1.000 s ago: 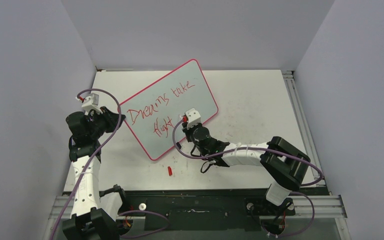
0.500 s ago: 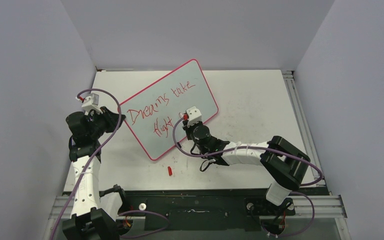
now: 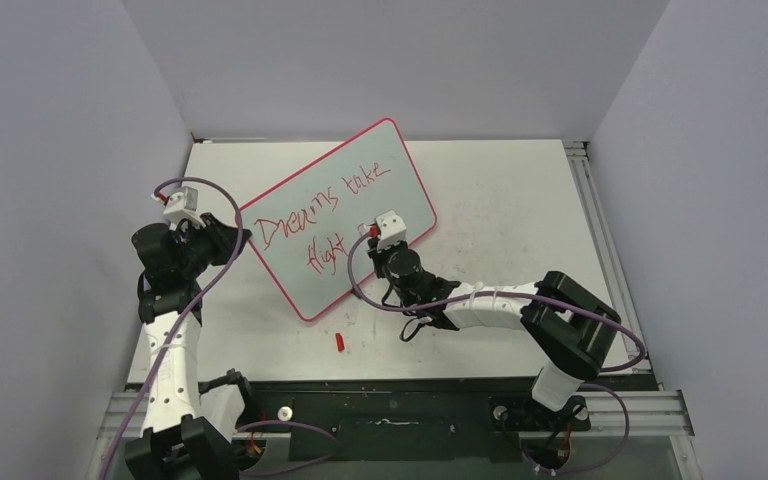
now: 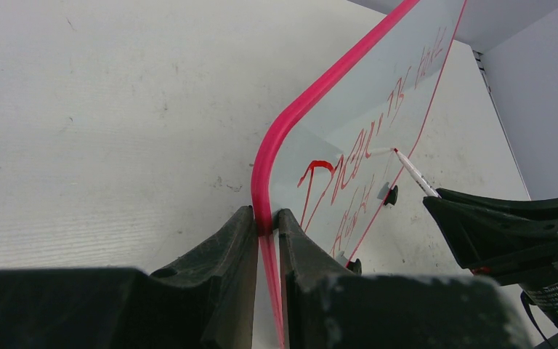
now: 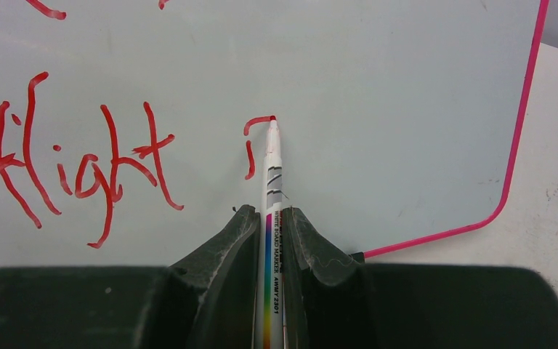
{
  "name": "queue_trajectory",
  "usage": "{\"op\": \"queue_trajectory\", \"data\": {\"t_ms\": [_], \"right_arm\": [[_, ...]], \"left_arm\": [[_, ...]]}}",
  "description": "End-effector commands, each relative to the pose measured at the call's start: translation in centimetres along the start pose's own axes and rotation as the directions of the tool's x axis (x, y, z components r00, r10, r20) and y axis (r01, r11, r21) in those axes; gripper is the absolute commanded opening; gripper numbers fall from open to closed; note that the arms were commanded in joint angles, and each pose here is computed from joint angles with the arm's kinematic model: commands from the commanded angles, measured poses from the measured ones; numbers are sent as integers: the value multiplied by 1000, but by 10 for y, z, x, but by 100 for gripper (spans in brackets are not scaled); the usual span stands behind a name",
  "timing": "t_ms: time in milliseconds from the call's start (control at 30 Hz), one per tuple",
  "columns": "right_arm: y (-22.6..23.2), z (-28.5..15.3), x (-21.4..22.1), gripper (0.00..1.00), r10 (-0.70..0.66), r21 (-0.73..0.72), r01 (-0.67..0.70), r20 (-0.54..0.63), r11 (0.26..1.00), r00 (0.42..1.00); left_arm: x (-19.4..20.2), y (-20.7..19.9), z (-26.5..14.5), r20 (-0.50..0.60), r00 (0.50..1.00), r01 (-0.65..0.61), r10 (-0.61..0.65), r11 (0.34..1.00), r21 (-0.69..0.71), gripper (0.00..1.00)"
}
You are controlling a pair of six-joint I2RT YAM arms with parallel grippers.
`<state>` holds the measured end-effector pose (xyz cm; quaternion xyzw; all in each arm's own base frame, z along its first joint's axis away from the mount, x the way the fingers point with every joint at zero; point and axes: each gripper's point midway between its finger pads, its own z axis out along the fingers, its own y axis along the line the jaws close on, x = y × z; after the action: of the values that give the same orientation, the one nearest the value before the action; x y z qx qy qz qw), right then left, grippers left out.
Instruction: Write a sentence on the whiteboard
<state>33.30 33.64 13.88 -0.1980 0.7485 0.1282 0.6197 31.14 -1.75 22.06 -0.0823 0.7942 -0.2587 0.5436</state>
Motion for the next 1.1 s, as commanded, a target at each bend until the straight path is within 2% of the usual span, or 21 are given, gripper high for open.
{"op": "queue_trajectory", "data": {"t_ms": [0,567,867,1067], "right_arm": [[-4,0,7,5,27,17,-27,-10,999,1000],[-7,-17,18,5,40,25,-39,-31,999,999],[-20,-28,-10,5,32,70,-34,29,997,999],[-21,-20,-23,5,12,53,-14,47,998,999]], "left_arm": [[1,-11,0,-14,1000,-13,14,999,41,13],[0,-11,0,-12,1000,-15,16,999,43,13],[0,-11,-1,-9,1000,-16,17,999,41,13],[0,-11,0,-12,1000,-14,15,999,39,13]]}}
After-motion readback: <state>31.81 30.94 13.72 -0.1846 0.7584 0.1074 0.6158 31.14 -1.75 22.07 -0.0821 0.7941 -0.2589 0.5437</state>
